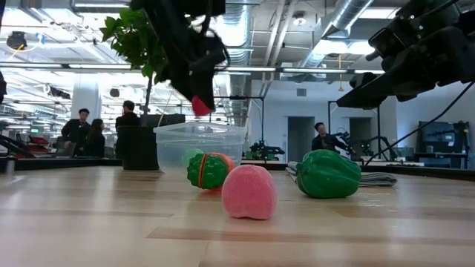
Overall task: Pick and placing Produce into tupperware
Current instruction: Put the red strawberry into the transparent bin
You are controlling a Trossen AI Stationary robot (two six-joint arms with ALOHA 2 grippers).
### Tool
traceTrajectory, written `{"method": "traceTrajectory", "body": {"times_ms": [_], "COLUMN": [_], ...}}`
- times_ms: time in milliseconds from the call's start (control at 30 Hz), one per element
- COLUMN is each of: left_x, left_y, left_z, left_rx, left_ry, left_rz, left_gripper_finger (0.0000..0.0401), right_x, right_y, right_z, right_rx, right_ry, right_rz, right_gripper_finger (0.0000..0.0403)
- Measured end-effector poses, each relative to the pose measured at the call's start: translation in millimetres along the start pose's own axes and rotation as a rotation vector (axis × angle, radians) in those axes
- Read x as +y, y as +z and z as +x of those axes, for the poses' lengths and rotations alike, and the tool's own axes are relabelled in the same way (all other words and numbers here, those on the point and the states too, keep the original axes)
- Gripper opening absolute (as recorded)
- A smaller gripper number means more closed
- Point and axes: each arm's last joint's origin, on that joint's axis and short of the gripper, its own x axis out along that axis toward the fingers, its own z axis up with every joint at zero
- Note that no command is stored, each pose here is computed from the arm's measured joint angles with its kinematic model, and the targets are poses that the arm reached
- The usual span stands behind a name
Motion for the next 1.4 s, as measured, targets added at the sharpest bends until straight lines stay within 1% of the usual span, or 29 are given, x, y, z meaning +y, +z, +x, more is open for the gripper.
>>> {"method": "traceTrajectory", "body": {"times_ms": [200,233,433,633,700,900,1400], "left_x": [7,6,11,7,8,7,7], "left_y": [-9,-8,-11,-9,-10,-7,-8], "left_z": [23,26,37,47,48,50,50], "left_rx": [0.046,0.036,0.075,0.065,0.077,0.054,0.06], "left_ry": [-0.03,-0.044,-0.051,-0.088,-0.09,-0.107,-0.106], "left_rz": [-0.003,-0.011,-0.005,0.006,0.01,0.01,0.012], "left_gripper_finger": [0.0195,0.0195,0.0195,0.0195,0.0195,0.0195,0.0195], "right_x": [0,0,0,0,0,0,0], "right_y": [-1,-1,-1,-2,-2,-6,-6], "right_z": [0,0,0,2,3,6,6], "right_rx": [0.007,0.011,0.009,0.019,0.018,0.049,0.041], "right_ry": [0.0,0.001,0.0,0.001,0.001,0.0,-0.001], "right_rz": [0.001,0.002,0.002,0.003,0.003,0.005,0.004], "right_gripper_finger": [0.0317,0.0317,0.0317,0.0317,0.0317,0.0317,0.0317]}}
